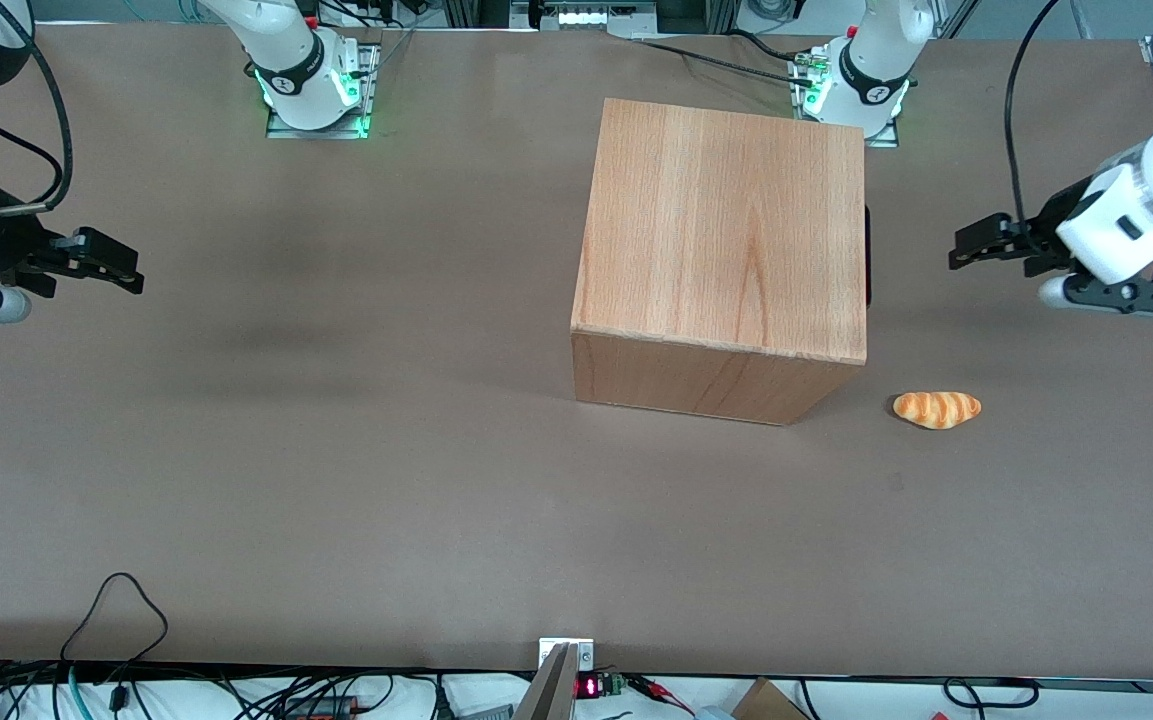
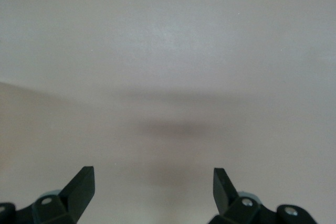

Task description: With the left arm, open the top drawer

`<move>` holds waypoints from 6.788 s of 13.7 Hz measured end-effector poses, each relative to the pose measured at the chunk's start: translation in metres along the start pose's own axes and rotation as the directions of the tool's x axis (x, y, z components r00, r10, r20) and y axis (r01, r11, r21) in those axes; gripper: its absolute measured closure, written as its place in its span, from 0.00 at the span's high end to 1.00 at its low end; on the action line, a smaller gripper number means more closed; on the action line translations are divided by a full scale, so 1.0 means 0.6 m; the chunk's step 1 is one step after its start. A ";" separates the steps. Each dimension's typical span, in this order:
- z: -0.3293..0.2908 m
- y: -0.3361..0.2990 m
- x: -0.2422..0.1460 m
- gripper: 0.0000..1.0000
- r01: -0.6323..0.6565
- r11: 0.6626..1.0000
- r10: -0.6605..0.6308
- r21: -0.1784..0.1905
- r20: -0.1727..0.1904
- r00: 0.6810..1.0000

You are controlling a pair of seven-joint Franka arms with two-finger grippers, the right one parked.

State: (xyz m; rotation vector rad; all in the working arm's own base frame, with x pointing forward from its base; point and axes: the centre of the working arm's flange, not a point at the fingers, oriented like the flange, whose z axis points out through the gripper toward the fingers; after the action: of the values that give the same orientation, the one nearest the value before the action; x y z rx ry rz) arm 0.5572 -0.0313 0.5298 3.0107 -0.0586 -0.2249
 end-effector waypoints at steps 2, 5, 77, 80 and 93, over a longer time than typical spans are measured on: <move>0.031 0.007 0.003 1.00 -0.004 1.000 0.004 -0.007 0.005 1.000; 0.067 0.016 0.004 1.00 -0.010 1.000 0.010 -0.013 0.012 1.000; 0.202 -0.290 -0.016 1.00 0.225 0.974 -0.225 -0.042 -0.009 0.974; 0.200 -0.301 -0.016 1.00 0.234 0.971 -0.235 -0.042 -0.016 0.972; 0.129 -0.356 -0.019 1.00 0.284 0.945 -0.290 -0.162 -0.014 0.957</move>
State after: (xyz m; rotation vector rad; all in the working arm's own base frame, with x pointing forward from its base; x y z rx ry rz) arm 0.5407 0.1717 0.4291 2.8520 0.3866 -0.1884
